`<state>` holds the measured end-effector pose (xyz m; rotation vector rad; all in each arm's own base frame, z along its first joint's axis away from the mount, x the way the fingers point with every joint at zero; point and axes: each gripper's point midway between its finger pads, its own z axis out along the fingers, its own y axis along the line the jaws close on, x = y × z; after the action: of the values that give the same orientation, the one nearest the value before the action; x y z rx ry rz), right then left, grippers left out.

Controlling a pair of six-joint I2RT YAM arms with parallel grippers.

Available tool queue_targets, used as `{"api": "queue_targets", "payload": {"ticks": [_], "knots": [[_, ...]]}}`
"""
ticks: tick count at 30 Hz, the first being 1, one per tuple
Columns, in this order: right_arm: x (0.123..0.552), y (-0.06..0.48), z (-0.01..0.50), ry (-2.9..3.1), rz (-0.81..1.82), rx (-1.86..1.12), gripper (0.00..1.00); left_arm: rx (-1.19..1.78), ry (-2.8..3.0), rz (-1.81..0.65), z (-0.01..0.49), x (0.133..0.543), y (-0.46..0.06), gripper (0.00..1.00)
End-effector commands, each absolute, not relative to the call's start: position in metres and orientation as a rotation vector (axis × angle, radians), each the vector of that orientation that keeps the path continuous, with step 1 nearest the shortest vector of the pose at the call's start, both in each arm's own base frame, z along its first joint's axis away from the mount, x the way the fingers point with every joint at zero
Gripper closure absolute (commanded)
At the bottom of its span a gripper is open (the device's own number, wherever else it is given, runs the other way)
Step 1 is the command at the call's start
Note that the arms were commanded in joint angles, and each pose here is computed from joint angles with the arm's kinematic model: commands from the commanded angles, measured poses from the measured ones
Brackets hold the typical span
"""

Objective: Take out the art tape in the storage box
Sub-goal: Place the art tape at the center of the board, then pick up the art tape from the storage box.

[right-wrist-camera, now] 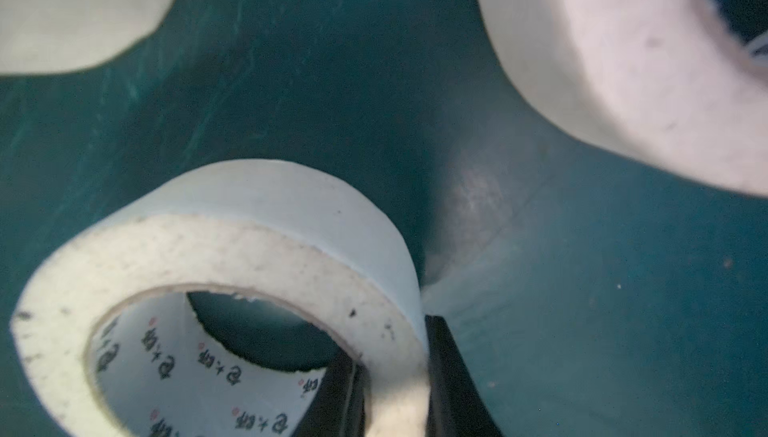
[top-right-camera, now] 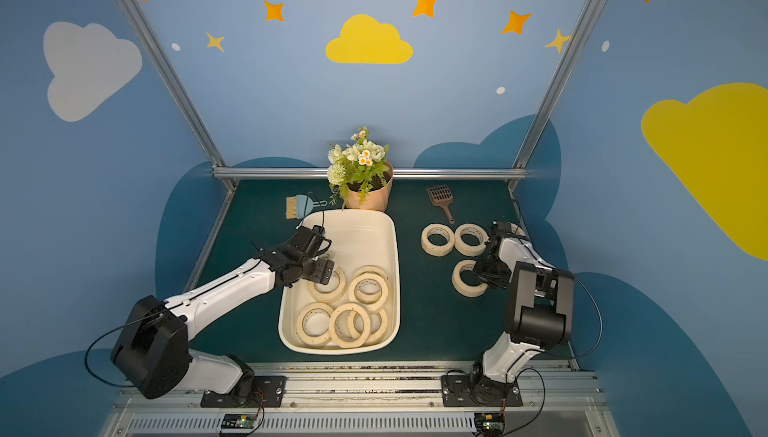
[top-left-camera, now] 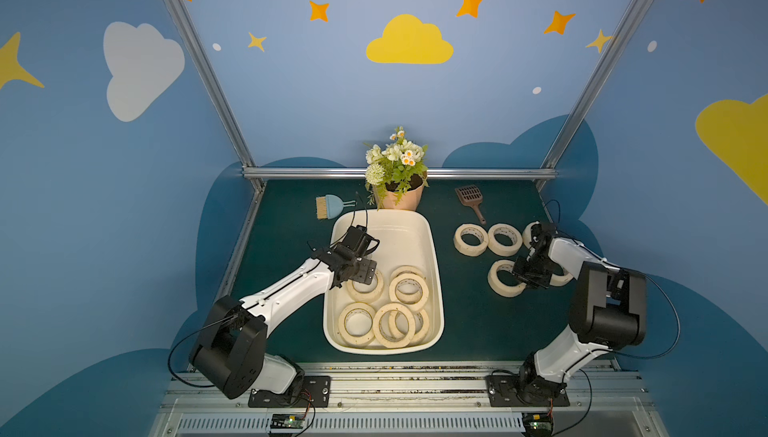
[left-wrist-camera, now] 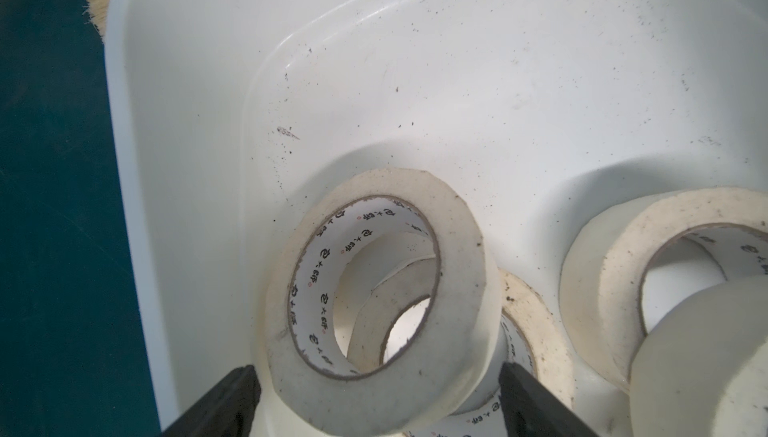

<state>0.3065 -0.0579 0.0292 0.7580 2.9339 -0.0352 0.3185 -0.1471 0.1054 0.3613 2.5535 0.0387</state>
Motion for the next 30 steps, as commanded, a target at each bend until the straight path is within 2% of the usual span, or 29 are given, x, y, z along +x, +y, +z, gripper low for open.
{"api": "queue_targets", "payload": {"ticks": [1,7,8,9,11,12,14,22,30], "knots": [[0.321,-0.083,0.018,2.874,-0.117,0.817,1.00,0.362,2.517,0.046,0.117,0.326,-0.146,0.07],[0.335,-0.083,0.026,2.862,-0.077,0.770,1.00,0.383,2.510,0.063,0.121,0.330,-0.147,0.06],[0.335,-0.082,0.028,2.866,-0.078,0.757,0.97,0.388,2.510,0.063,0.121,0.331,-0.148,0.06],[0.336,-0.079,0.032,2.868,-0.078,0.728,0.76,0.392,2.510,0.065,0.121,0.332,-0.148,0.06],[0.337,-0.072,0.044,2.859,-0.072,0.672,0.49,0.401,2.517,0.067,0.120,0.332,-0.150,0.07],[0.337,-0.067,0.051,2.853,-0.071,0.647,0.37,0.411,2.524,0.060,0.119,0.332,-0.151,0.07],[0.338,-0.055,0.066,2.842,-0.060,0.588,0.27,0.426,2.546,0.049,0.116,0.330,-0.153,0.07],[0.335,-0.023,0.111,2.820,-0.063,0.420,0.23,0.637,2.661,-0.005,0.109,0.295,-0.173,0.06],[0.321,0.014,0.129,2.825,0.001,0.275,0.23,0.663,2.683,0.134,0.085,0.313,-0.164,0.07]]}}
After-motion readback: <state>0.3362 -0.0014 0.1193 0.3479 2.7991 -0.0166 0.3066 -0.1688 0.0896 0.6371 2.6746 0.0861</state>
